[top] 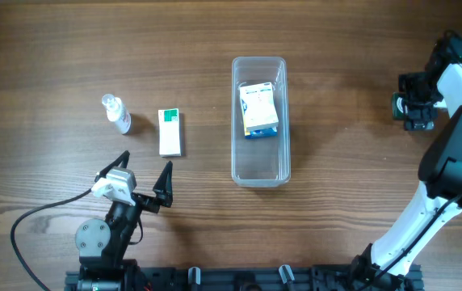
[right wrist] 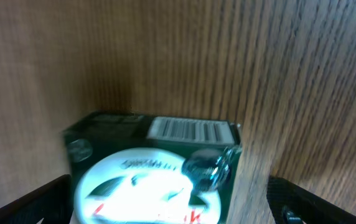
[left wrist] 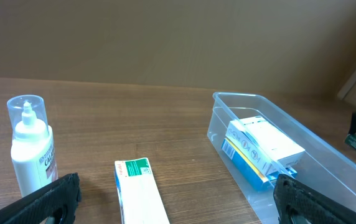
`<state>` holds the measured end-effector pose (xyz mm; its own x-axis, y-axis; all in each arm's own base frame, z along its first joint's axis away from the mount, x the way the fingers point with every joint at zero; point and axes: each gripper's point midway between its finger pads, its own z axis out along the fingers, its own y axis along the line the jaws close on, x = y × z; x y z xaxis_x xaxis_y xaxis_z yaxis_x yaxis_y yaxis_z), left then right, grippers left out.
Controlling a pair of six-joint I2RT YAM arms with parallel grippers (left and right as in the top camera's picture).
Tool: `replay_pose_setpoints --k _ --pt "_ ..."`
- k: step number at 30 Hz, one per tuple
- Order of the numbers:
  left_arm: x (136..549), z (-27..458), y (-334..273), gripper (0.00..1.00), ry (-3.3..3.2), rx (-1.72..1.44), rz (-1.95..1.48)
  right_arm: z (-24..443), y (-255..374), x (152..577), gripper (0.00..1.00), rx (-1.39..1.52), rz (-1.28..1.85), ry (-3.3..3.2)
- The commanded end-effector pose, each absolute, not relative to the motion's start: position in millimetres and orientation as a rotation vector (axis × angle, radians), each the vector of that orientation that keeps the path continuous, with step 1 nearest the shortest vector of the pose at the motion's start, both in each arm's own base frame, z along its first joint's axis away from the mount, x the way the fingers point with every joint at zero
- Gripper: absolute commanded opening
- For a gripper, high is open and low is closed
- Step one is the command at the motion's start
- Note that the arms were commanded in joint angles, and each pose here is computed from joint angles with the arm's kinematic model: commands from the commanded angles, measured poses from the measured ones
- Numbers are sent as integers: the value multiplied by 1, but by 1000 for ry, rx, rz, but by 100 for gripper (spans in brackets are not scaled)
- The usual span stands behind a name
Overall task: Pack container
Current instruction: 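Reach the right gripper to the green Zam-Buk tin and grasp it, then lower the Zam-Buk tin onto the Hansaplast box and open the right gripper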
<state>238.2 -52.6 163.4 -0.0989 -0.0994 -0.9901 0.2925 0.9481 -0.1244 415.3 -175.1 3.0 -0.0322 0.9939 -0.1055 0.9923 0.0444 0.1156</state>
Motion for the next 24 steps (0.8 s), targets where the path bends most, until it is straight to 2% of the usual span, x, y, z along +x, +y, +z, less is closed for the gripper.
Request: replay_pose_setpoints --k 1,7,9,12,15,19,24 --pt "239 162 -50 100 1636 160 -305 -9 -177 406 100 2092 -55 2167" --pt "239 162 -50 100 1636 160 -305 -9 -176 405 99 2094 -58 2172" --pt "239 162 -50 100 1636 160 -305 -9 -177 406 91 2091 -55 2167" --pt "239 162 -50 100 1636 160 -305 -8 -178 408 89 2065 -55 2179" --pt "239 162 -50 100 1636 160 -305 -8 -185 407 80 2043 -105 2172" --pt "239 162 -50 100 1636 160 -305 -7 -188 408 78 1997 -126 2196" --pt "239 162 -50 100 1636 160 -305 -7 -188 412 70 1951 -110 2228"
